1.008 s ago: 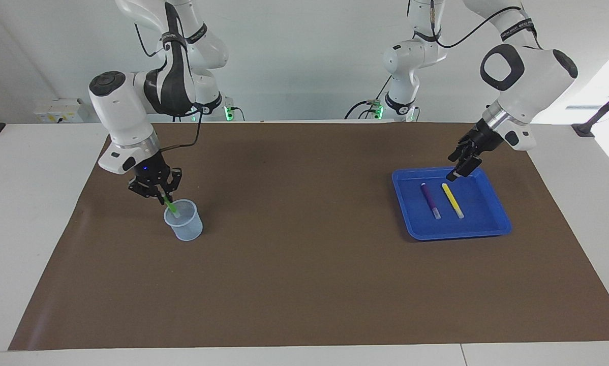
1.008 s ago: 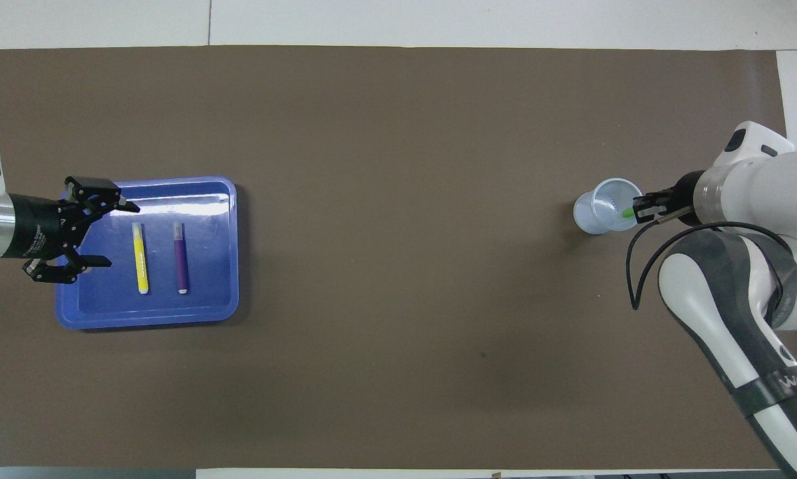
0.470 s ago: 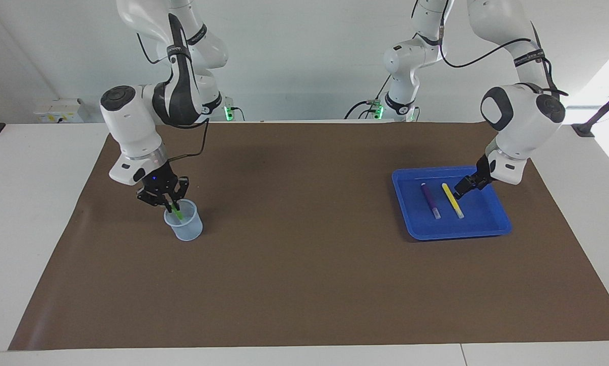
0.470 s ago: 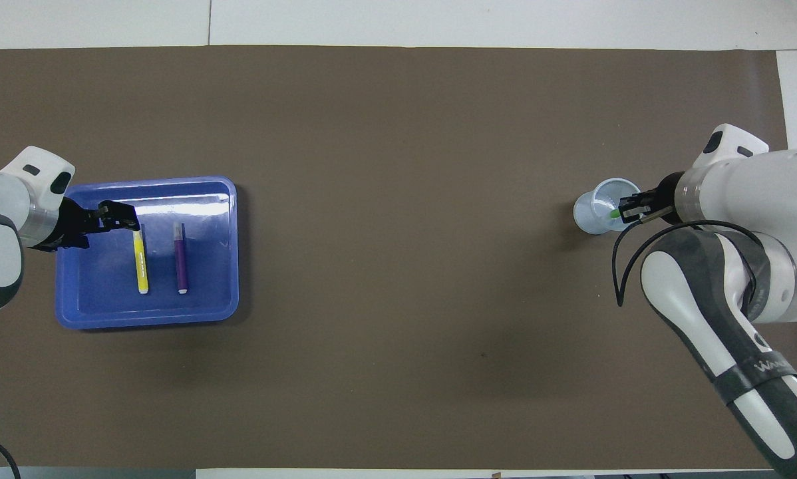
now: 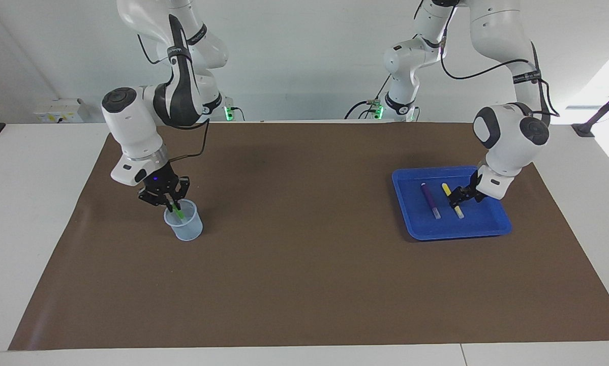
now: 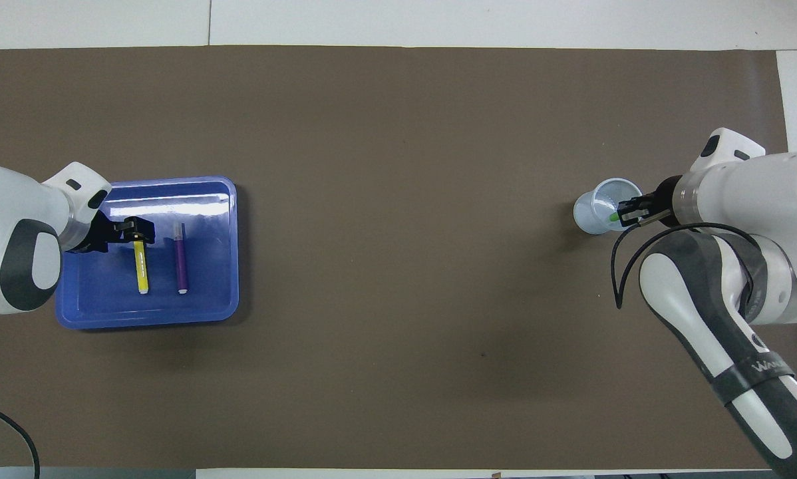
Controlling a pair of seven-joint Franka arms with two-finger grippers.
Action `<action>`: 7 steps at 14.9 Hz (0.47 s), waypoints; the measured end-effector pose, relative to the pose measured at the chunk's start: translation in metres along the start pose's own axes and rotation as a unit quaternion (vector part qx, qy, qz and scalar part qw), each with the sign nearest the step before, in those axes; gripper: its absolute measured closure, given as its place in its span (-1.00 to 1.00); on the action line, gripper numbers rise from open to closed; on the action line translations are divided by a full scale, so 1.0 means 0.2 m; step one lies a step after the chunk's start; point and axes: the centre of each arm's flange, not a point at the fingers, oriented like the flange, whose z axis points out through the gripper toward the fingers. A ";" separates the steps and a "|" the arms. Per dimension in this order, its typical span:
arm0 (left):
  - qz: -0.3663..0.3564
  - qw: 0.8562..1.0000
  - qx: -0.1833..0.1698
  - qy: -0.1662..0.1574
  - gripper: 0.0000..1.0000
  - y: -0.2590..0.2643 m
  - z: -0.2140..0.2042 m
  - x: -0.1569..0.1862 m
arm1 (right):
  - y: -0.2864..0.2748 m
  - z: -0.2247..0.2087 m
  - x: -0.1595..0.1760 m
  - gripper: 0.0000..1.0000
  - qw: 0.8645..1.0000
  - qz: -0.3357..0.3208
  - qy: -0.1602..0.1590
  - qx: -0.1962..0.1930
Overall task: Transfer and insert pens with both arms
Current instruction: 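Carry the green pen to the cup with the right gripper and insert it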
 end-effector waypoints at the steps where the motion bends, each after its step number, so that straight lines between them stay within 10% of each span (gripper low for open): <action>1: 0.002 1.000 0.000 -0.001 -0.55 0.00 0.00 0.00 | 0.00 0.00 0.00 0.43 1.000 0.000 0.000 0.000; 7: 0.009 1.000 0.002 -0.008 -0.50 0.02 0.03 -0.02 | 0.02 -0.05 0.03 -0.81 1.000 0.003 0.011 -0.004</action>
